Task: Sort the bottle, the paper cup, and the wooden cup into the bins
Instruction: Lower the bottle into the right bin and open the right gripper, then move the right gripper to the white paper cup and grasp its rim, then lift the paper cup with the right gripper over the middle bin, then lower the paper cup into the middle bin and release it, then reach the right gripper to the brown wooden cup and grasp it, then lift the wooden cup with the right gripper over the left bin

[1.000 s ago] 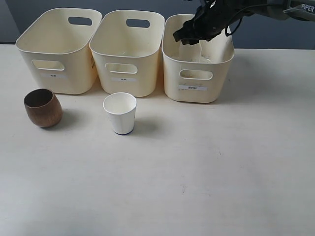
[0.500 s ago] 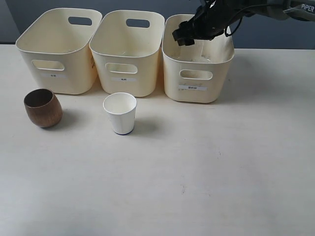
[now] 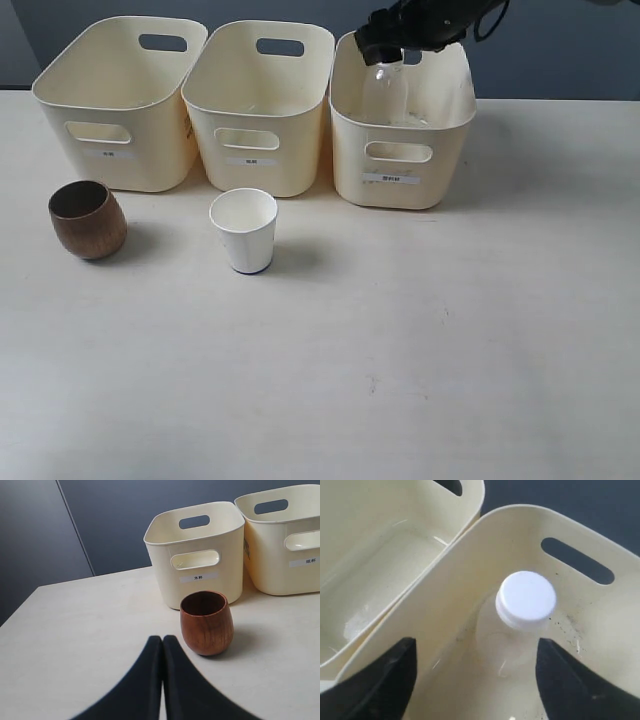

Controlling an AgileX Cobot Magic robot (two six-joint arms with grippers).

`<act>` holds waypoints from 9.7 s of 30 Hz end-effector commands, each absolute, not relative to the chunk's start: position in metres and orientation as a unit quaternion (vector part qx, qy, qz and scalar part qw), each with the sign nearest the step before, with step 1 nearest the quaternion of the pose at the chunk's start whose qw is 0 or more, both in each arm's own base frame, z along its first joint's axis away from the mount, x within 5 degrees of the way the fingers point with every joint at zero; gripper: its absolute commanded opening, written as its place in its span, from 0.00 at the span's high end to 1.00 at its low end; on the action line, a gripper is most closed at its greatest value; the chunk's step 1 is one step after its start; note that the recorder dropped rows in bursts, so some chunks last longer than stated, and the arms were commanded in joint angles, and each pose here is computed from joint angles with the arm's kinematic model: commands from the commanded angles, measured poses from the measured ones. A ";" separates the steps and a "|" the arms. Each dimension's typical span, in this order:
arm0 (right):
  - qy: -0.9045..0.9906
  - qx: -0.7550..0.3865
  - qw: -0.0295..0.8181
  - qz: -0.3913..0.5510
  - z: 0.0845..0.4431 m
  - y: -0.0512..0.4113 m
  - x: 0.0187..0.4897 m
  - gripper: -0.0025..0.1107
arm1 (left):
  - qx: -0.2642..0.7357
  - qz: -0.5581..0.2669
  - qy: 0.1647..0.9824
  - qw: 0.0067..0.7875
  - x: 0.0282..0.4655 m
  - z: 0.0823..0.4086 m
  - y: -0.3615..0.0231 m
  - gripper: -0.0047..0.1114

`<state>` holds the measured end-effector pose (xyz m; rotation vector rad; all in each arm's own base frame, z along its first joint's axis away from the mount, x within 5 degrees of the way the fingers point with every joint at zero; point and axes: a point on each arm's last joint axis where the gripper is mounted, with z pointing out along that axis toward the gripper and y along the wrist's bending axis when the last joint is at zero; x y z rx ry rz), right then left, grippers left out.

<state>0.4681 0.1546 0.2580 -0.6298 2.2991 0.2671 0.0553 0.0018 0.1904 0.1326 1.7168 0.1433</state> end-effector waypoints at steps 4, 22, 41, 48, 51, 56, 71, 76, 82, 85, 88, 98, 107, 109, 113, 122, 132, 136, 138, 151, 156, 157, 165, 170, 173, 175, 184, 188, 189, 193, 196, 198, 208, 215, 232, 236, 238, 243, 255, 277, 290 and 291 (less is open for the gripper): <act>0.861 -0.342 0.359 0.118 0.330 0.166 0.419 0.41 | 0.059 0.060 0.754 0.651 0.056 0.192 0.001 0.96; 0.747 -0.595 0.213 0.205 0.346 0.283 0.296 0.45 | 0.059 0.060 0.754 0.651 0.056 0.192 0.001 0.96; 0.760 -0.616 0.144 0.148 0.226 0.323 0.335 0.45 | 0.059 0.060 0.754 0.651 0.056 0.192 0.001 0.96; 0.753 -0.618 0.174 0.141 0.213 0.329 0.344 0.45 | 0.059 0.060 0.754 0.651 0.056 0.192 0.001 0.96; 0.755 -0.618 0.169 0.140 0.204 0.330 0.346 0.45 | 0.059 0.060 0.754 0.651 0.056 0.192 0.001 0.96; 0.758 -0.617 0.162 0.138 0.189 0.333 0.349 0.45 | 0.059 0.060 0.754 0.651 0.056 0.192 0.001 0.96; 0.723 -0.609 0.303 0.117 0.277 0.323 0.344 0.98 | 0.059 0.060 0.754 0.651 0.056 0.192 0.001 0.96; 0.696 -0.568 0.425 0.110 0.327 0.319 0.344 0.98 | 0.059 0.060 0.754 0.651 0.056 0.192 0.001 0.96; 0.701 -0.504 0.499 0.084 0.324 0.319 0.368 0.98 | 0.059 0.060 0.754 0.651 0.056 0.192 0.001 0.96; 0.708 -0.497 0.497 0.070 0.306 0.318 0.381 0.98 | 0.059 0.060 0.754 0.651 0.056 0.192 0.001 0.96; 0.728 -0.480 0.485 0.065 0.285 0.312 0.401 0.98 | 0.059 0.060 0.754 0.651 0.056 0.192 0.001 0.96; 0.763 -0.463 0.448 0.056 0.236 0.306 0.441 0.98 | 0.059 0.060 0.754 0.651 0.056 0.192 0.001 0.96; 0.778 -0.445 0.438 0.067 0.234 0.305 0.440 0.98 | 0.059 0.060 0.754 0.651 0.056 0.192 0.001 0.96; 0.781 -0.442 0.437 0.070 0.234 0.305 0.440 0.98 | 0.059 0.060 0.754 0.651 0.056 0.192 0.001 0.96; 0.789 -0.441 0.422 0.071 0.231 0.304 0.438 0.98 | 0.059 0.060 0.754 0.651 0.056 0.192 0.001 0.96; 0.797 -0.446 0.402 0.068 0.228 0.304 0.436 0.98 | 0.059 0.060 0.754 0.651 0.056 0.192 0.001 0.96; 0.807 -0.453 0.374 0.065 0.224 0.302 0.432 0.98 | 0.059 0.060 0.754 0.651 0.056 0.192 0.001 0.96; 0.810 -0.455 0.364 0.065 0.223 0.301 0.431 0.98 | 0.059 0.060 0.754 0.651 0.056 0.192 0.001 0.96; 0.811 -0.456 0.360 0.065 0.222 0.301 0.431 0.92 | 0.059 0.060 0.754 0.651 0.056 0.192 0.001 0.96; 0.819 -0.444 0.358 0.071 0.222 0.301 0.430 0.69 | 0.059 0.060 0.754 0.651 0.056 0.192 0.001 0.96; 0.818 -0.443 0.361 0.072 0.224 0.301 0.430 0.69 | 0.059 0.060 0.754 0.651 0.056 0.192 0.001 0.96; 0.816 -0.443 0.364 0.073 0.226 0.302 0.429 0.69 | 0.059 0.060 0.754 0.651 0.056 0.192 0.001 0.96; 0.754 -0.505 0.412 0.087 0.280 0.335 0.387 0.69 | 0.059 0.060 0.754 0.651 0.056 0.192 0.001 0.96; 0.665 -0.622 0.403 0.095 0.300 0.367 0.338 0.69 | 0.059 0.060 0.754 0.651 0.056 0.192 0.001 0.96; 0.596 -0.705 0.372 0.096 0.295 0.388 0.307 0.69 | 0.059 0.060 0.754 0.651 0.056 0.192 0.001 0.96; 0.570 -0.731 0.364 0.092 0.290 0.398 0.295 0.69 | 0.059 0.060 0.754 0.651 0.056 0.192 0.001 0.96; 0.530 -0.782 0.320 0.072 0.241 0.420 0.288 0.68 | 0.059 0.060 0.754 0.651 0.056 0.192 0.001 0.96; 0.520 -0.794 0.308 0.064 0.218 0.425 0.292 0.61 | 0.059 0.060 0.754 0.651 0.056 0.192 0.001 0.96; 0.517 -0.795 0.310 0.062 0.215 0.426 0.293 0.60 | 0.059 0.060 0.754 0.651 0.056 0.192 0.001 0.96; 0.501 -0.802 0.322 0.053 0.203 0.432 0.295 0.60 | 0.059 0.060 0.754 0.651 0.056 0.192 0.001 0.96; 0.473 -0.821 0.317 0.043 0.187 0.436 0.297 0.58 | 0.059 0.060 0.754 0.651 0.056 0.192 0.001 0.96; 0.456 -0.822 0.340 0.030 0.186 0.439 0.300 0.49 | 0.059 0.060 0.754 0.651 0.056 0.192 0.001 0.96; 0.424 -0.807 0.410 -0.012 0.165 0.451 0.314 0.46 | 0.059 0.060 0.754 0.651 0.056 0.192 0.001 0.96; 0.431 -0.801 0.416 -0.008 0.161 0.453 0.319 0.46 | 0.059 0.060 0.754 0.651 0.056 0.192 0.001 0.96; 0.465 -0.791 0.397 0.023 0.155 0.446 0.327 0.47 | 0.059 0.060 0.754 0.651 0.056 0.192 0.001 0.96; 0.468 -0.794 0.388 0.025 0.145 0.446 0.327 0.49 | 0.059 0.060 0.754 0.651 0.056 0.192 0.001 0.96; 0.469 -0.795 0.383 0.025 0.140 0.446 0.327 0.50 | 0.059 0.060 0.754 0.651 0.056 0.192 0.001 0.96; 0.469 -0.796 0.382 0.024 0.134 0.447 0.328 0.50 | 0.059 0.060 0.754 0.651 0.056 0.192 0.001 0.96; 0.470 -0.792 0.389 0.021 0.130 0.448 0.329 0.98 | 0.059 0.060 0.754 0.651 0.056 0.192 0.001 0.96; 0.490 -0.667 0.558 0.065 0.282 0.437 0.320 0.98 | 0.059 0.060 0.754 0.651 0.056 0.192 0.001 0.96; 0.578 -0.503 0.616 0.183 0.321 0.406 0.390 0.98 | 0.059 0.060 0.754 0.651 0.056 0.192 0.001 0.96; 0.583 -0.497 0.616 0.182 0.316 0.405 0.395 0.98 | 0.059 0.060 0.754 0.651 0.056 0.192 0.001 0.96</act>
